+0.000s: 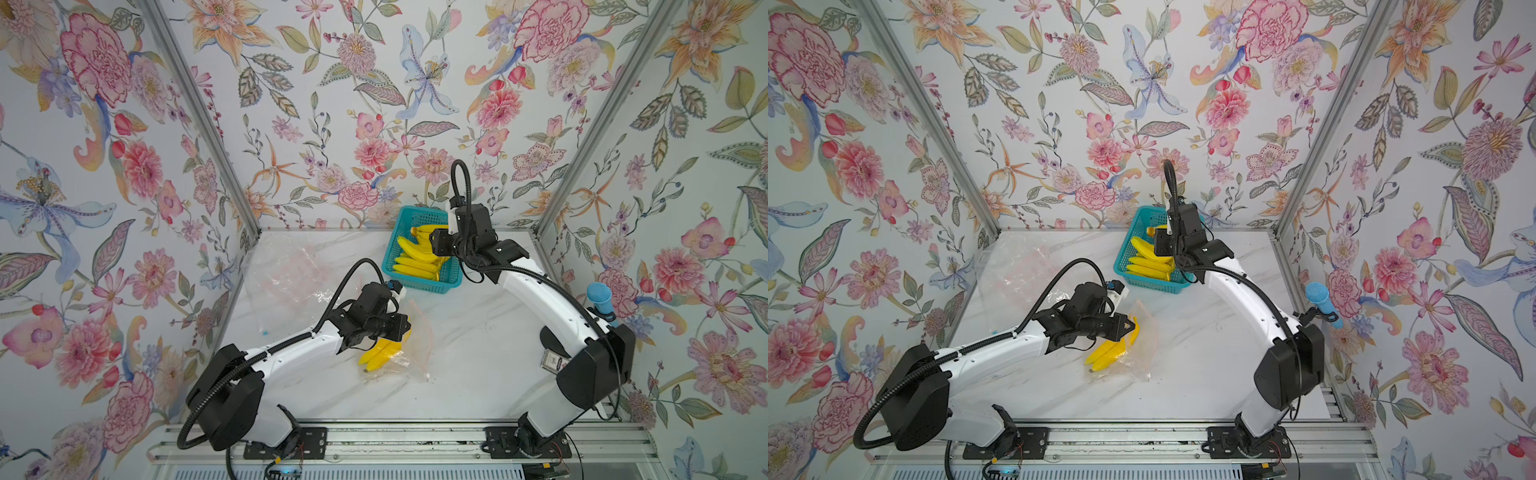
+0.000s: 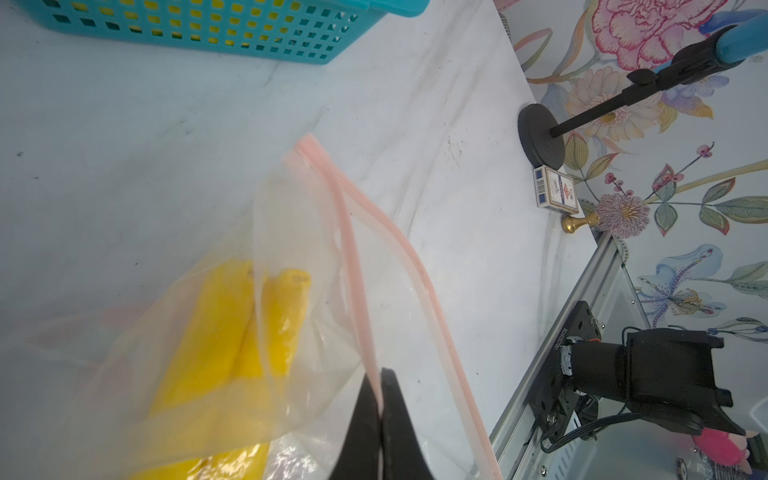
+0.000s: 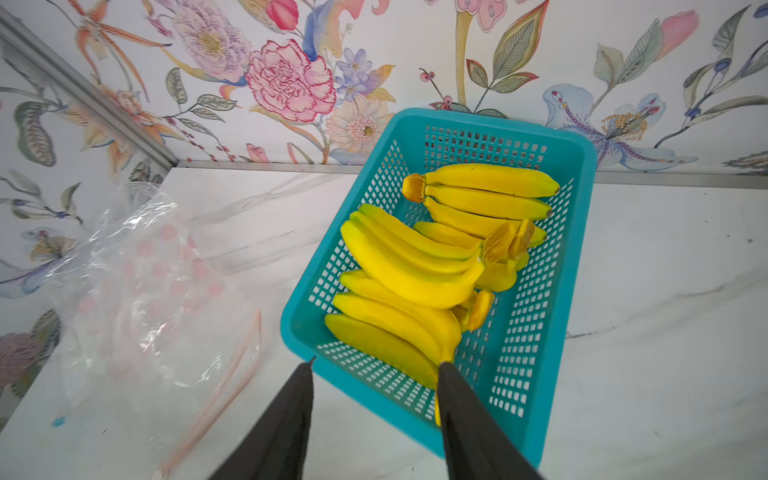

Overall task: Open the zip-top bag and take out the banana
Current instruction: Place the banana in the basket, then pick up the banana from the zipper food storage bag.

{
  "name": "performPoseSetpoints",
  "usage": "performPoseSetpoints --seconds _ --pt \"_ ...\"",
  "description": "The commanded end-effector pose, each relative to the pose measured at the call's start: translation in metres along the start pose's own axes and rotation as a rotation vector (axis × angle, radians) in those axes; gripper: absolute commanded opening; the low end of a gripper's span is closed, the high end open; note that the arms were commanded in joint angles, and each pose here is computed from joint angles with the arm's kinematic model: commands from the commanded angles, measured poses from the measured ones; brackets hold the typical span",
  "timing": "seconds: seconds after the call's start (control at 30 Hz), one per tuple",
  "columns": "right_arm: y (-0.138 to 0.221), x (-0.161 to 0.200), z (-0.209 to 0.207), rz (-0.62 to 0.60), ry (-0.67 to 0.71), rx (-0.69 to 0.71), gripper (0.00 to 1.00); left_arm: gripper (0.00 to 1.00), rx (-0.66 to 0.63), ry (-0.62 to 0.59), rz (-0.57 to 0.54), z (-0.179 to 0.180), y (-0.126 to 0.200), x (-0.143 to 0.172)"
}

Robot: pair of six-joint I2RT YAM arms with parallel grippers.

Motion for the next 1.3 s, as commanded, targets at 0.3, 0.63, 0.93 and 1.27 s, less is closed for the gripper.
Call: performPoseSetpoints --seconds 0.3,0.63,0.93,1.27 --pt "0.082 0.108 0.028 0.232 -0.034 -0.23 0.5 0.0 -0.074 0.002 -0.069 -0.001 0.018 -0.018" --pt "0.061 0.174 0.055 0.439 -0.058 -0.262 0.44 0.0 -0.093 0.057 -0.103 0.001 0.018 -0.024" --pt "0.044 0.203 0.051 0.475 -0.066 -0.256 0.39 0.0 -0.116 0.105 -0.138 0.003 0.025 -0.023" --pt "0.02 0.22 0.047 0.463 -0.11 -0.302 0.37 0.0 -0.07 0.154 -0.162 -0.004 0.028 -0.018"
Point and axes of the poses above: each gripper's point midway between its finger pads, its own y axis back along the fingers, its own z axis along the line the jaws close on, x = y × z, the point moved 8 cm from there along y, back along the fingers, and after that the axes turned 1 degree about y, right-handed, at the moved point
